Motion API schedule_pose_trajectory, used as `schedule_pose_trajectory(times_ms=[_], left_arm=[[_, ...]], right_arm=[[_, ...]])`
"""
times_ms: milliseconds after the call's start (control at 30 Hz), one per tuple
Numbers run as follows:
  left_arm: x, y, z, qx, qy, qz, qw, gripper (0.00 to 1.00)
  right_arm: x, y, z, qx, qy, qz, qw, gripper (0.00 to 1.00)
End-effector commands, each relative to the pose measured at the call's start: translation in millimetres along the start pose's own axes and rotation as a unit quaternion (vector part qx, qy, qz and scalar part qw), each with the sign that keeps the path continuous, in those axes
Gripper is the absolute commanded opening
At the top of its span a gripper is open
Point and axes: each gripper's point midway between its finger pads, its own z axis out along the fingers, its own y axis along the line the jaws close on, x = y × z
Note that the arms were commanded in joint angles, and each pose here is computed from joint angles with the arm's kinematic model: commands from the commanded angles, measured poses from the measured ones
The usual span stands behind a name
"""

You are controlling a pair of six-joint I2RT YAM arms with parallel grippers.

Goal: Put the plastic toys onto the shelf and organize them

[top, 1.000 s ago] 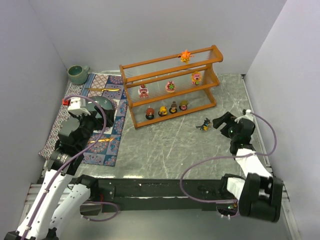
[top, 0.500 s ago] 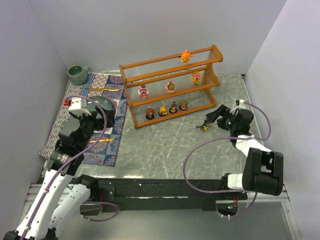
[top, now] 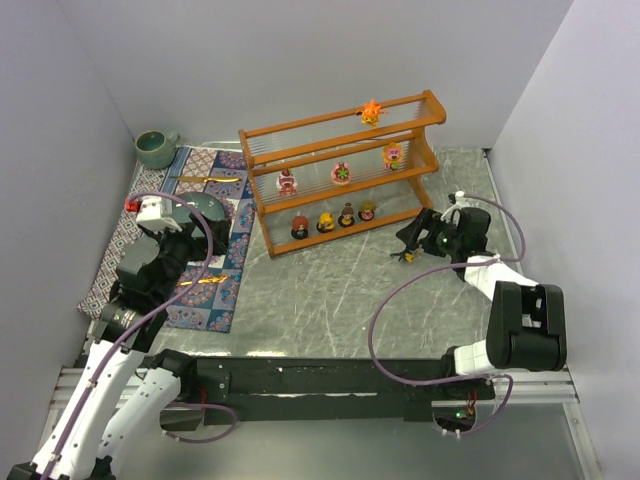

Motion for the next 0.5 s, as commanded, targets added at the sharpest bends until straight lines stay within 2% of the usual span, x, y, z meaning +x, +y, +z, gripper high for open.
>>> schedule_pose_trajectory(times_ms=[0,467], left_arm=[[-10,-6,-2,0.016,-0.021,0.006,1.0,0.97],[-9,-6,-1,0.014,-0.02,0.007,1.0,0.97]], right_arm=[[1,17,2,-0.002,0.012,-0.032,0.999,0.91],[33,49,-3,0.017,0.015,-0.042,0.999,0.86]])
